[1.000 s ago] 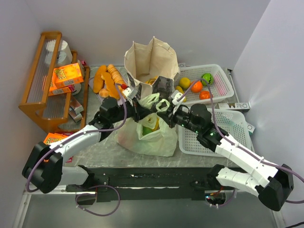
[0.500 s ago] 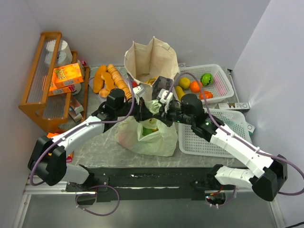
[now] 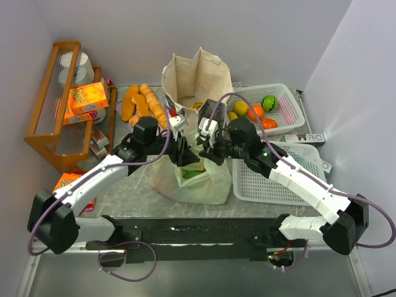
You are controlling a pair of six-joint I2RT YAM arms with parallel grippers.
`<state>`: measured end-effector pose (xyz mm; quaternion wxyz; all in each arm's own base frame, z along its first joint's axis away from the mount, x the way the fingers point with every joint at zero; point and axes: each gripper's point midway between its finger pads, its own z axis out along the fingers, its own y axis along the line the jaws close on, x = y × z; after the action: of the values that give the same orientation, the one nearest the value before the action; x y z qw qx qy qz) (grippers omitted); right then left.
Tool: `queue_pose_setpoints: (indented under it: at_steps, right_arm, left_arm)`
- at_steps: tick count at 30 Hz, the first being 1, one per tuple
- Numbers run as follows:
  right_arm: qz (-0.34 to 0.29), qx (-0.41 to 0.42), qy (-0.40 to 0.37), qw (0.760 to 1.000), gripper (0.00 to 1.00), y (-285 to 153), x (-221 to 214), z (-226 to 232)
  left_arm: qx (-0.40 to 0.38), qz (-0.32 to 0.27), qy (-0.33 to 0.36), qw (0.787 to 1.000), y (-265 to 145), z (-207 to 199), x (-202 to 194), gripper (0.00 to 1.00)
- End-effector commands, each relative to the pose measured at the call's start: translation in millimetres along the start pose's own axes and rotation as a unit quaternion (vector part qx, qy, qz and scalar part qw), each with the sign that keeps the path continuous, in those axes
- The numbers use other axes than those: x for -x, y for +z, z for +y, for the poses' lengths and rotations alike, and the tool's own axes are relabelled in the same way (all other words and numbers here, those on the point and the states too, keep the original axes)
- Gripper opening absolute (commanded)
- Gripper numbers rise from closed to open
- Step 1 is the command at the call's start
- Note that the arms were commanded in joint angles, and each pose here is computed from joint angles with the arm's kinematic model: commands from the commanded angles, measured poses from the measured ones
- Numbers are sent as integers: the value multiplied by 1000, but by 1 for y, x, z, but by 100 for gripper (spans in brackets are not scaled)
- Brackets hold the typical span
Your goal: Place the mixed food into the grocery bags and tie them
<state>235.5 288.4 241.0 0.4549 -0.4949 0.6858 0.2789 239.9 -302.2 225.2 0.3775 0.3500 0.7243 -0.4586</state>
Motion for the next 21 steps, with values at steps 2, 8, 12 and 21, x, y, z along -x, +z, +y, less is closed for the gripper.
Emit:
queue_pose_setpoints:
  at_steps: [2, 8, 12, 21]
  right_arm:
    - [-7, 10, -20, 1000, 0, -1, 17, 0]
    - [-10, 18, -20, 1000, 0, -1, 18, 3]
    - [-8, 31, -23, 999, 0, -1, 17, 7]
    - [-5, 38, -26, 999, 0, -1, 14, 10]
  left_arm:
    - [-17, -24, 53, 998, -14, -17, 18, 63]
    - [-37, -33, 57, 997, -11, -23, 20, 63]
    - [-44, -44, 63, 996, -9, -23, 26, 61]
    - [-56, -48, 73, 995, -5, -24, 32, 46]
